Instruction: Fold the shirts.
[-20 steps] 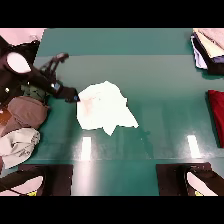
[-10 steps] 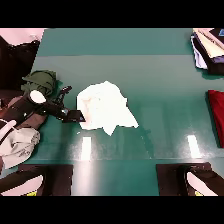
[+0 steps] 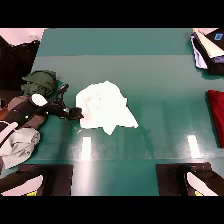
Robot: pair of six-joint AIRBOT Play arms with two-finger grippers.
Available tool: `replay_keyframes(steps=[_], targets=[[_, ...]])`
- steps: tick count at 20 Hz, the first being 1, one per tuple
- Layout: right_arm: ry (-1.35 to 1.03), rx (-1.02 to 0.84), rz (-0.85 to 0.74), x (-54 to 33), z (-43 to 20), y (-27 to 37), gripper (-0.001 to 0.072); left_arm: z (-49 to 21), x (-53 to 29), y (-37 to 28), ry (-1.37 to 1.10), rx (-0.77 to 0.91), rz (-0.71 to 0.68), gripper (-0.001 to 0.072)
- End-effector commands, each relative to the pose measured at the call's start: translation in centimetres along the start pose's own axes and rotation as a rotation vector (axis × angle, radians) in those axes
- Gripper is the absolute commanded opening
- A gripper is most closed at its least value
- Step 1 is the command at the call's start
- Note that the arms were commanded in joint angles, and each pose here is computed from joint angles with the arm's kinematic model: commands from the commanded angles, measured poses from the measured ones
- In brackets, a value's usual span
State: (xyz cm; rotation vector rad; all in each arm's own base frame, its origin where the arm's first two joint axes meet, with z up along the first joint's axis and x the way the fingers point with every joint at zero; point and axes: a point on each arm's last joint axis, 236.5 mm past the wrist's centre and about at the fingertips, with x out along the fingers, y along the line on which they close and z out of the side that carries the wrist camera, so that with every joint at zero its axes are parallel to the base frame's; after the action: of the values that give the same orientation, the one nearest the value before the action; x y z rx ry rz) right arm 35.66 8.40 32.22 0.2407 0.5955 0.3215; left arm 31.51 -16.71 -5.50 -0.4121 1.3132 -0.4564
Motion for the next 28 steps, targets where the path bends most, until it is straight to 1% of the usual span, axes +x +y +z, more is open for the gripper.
replay_keyframes(steps=[1,2,3,4,5,7,10,12,14,17,18,19,20,21,23,24,26,28], targets=[[0.179,-0.019,0.039,1.8,-3.9,1.2,0.0023,1.9,-3.0,-1.2,-0.011,0.124,0.039,0.0023],[0.265,-0.037,0.060,2.9,-5.9,1.8,0.0025,2.7,-4.5,-1.7,-0.017,0.177,0.059,0.0023],[0.352,-0.047,0.084,4.6,-8.2,2.4,0.0126,3.6,-6.2,-2.3,-0.030,0.228,0.082,0.0023],[0.431,-0.050,0.104,6.4,-10.6,3.0,0.0384,4.4,-7.6,-3.1,-0.049,0.264,0.092,0.0023],[0.524,-0.052,0.123,8.5,-13.7,3.6,0.0538,5.1,-8.9,-3.8,-0.064,0.293,0.098,0.0023],[0.673,-0.061,0.150,12.5,-20.1,4.9,0.0541,5.8,-10.6,-5.1,-0.086,0.323,0.093,0.0023],[0.777,-0.089,0.168,17.8,-28.2,7.0,0.0541,6.0,-11.2,-5.6,-0.086,0.321,0.088,0.0023],[0.802,-0.081,0.196,20.3,-31.7,8.8,0.0541,5.6,-11.2,-5.6,-0.071,0.308,0.087,0.0024],[0.822,-0.056,0.242,21.8,-33.6,10.6,0.0541,5.4,-11.2,-5.5,-0.061,0.307,0.087,0.0024],[0.841,-0.049,0.247,23.5,-34.6,11.3,0.0536,5.4,-11.2,-5.5,-0.060,0.307,0.087,0.0023],[0.846,-0.048,0.244,23.8,-34.7,11.3,0.0517,5.4,-11.2,-5.5,-0.060,0.305,0.086,0.0023],[0.845,-0.055,0.238,24.1,-34.7,11.1,0.0409,5.4,-11.2,-5.5,-0.060,0.305,0.086,0.0023],[0.837,-0.084,0.224,24.2,-34.5,10.6,0.0196,5.4,-11.2,-5.5,-0.060,0.305,0.086,0.0023],[0.821,-0.118,0.209,24.2,-33.9,10.2,0.0024,5.4,-11.2,-5.5,-0.061,0.305,0.087,0.0024],[0.765,-0.217,0.160,23.6,-31.2,8.6,0.0021,5.7,-11.6,-5.2,-0.068,0.320,0.113,0.0023],[0.728,-0.265,0.132,22.7,-28.9,7.8,0.0020,6.2,-12.6,-5.0,-0.075,0.344,0.149,0.0023],[0.614,-0.334,0.052,19.8,-22.0,5.5,0.0020,8.1,-16.2,-5.5,-0.129,0.388,0.226,0.0023],[0.441,-0.324,-0.012,14.9,-13.6,3.6,0.0020,10.4,-21.3,-7.6,-0.233,0.453,0.278,0.0024]])
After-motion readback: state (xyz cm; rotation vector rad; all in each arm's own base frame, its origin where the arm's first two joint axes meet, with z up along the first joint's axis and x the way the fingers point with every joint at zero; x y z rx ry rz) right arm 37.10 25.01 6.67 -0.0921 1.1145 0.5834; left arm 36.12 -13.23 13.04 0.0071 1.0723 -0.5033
